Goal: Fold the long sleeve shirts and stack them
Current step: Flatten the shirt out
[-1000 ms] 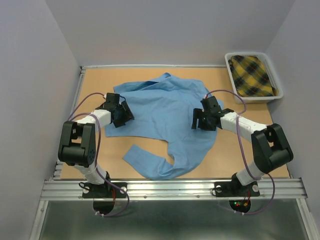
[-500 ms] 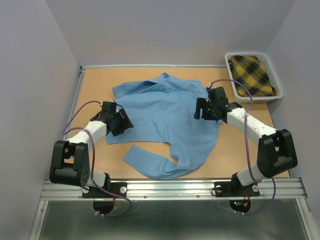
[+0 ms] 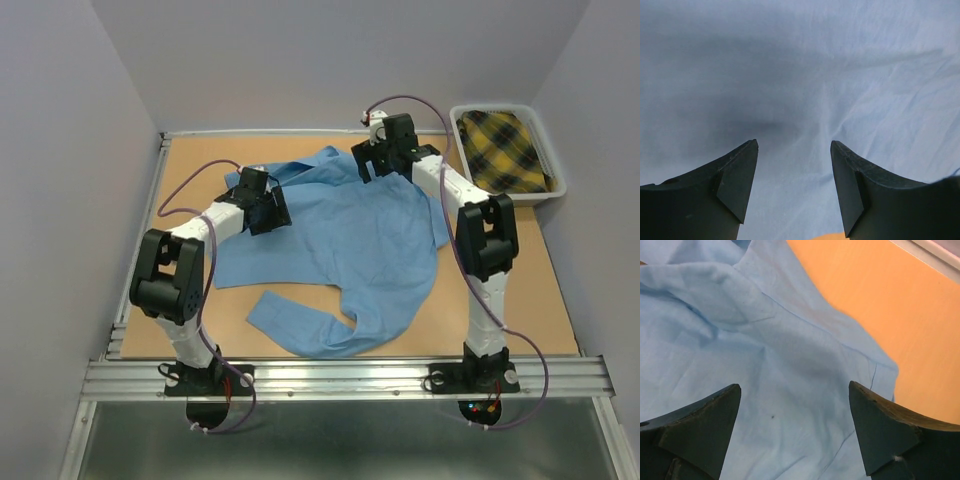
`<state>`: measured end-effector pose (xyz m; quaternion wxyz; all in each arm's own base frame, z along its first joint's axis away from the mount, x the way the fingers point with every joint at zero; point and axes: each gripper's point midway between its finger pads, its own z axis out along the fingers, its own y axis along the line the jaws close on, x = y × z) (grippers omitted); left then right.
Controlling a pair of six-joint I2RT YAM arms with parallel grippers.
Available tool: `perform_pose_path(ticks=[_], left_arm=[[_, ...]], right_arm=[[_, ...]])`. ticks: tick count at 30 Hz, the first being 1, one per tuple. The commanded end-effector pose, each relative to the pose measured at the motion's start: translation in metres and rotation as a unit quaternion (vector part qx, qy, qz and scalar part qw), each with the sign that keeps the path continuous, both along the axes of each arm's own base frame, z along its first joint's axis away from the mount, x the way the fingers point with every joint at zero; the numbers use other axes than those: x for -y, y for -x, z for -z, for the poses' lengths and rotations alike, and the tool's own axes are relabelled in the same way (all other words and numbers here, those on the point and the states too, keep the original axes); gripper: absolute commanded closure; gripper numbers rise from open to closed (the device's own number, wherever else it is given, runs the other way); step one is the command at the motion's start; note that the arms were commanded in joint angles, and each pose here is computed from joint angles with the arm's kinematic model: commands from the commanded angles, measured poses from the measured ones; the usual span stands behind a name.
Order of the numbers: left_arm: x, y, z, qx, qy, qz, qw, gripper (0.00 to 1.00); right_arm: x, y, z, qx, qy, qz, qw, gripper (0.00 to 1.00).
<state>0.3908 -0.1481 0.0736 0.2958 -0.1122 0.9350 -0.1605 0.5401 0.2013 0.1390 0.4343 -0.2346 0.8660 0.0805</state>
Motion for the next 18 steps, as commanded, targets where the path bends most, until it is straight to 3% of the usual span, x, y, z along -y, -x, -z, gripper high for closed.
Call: perform_pose_path(ticks=[1,7,10,12,13,16,17,18], left_arm=[[0.02,-0.005,0.005,0.004,-0.02,0.042,0.999,0.29],[0.036,0.012,0.04,-0.034,-0.022,0.074,0.996,0.29],[0.036,0.035,0.057,-0.059,-0.02,0.078,0.995,0.29],[0.036,0.047,0.061,-0.073,-0.016,0.077,0.994,0.29],[0.033,0.059,0.069,-0.088,-0.017,0.078,0.993,0.29],[0.03,0.079,0.071,-0.099,-0.009,0.08,0.992,0.29],[0.026,0.09,0.073,-0.106,-0.01,0.081,0.991,0.29],[0.024,0.1,0.078,-0.116,-0.008,0.084,0.99,0.29]], right_arm=[[0.0,-0.041,-0.006,0.054,0.048,-0.038,0.997,0.06],[0.006,-0.074,0.027,0.058,0.077,-0.026,0.995,0.08],[0.008,-0.088,0.043,0.055,0.082,-0.01,0.995,0.14],[0.018,-0.095,0.051,0.052,0.086,0.018,0.995,0.26],[0.023,-0.097,0.049,0.054,0.087,0.03,0.994,0.4],[0.038,-0.098,0.039,0.054,0.073,0.059,0.994,0.62],[0.043,-0.098,0.034,0.057,0.07,0.066,0.994,0.87],[0.05,-0.099,0.022,0.063,0.063,0.08,0.993,0.99]])
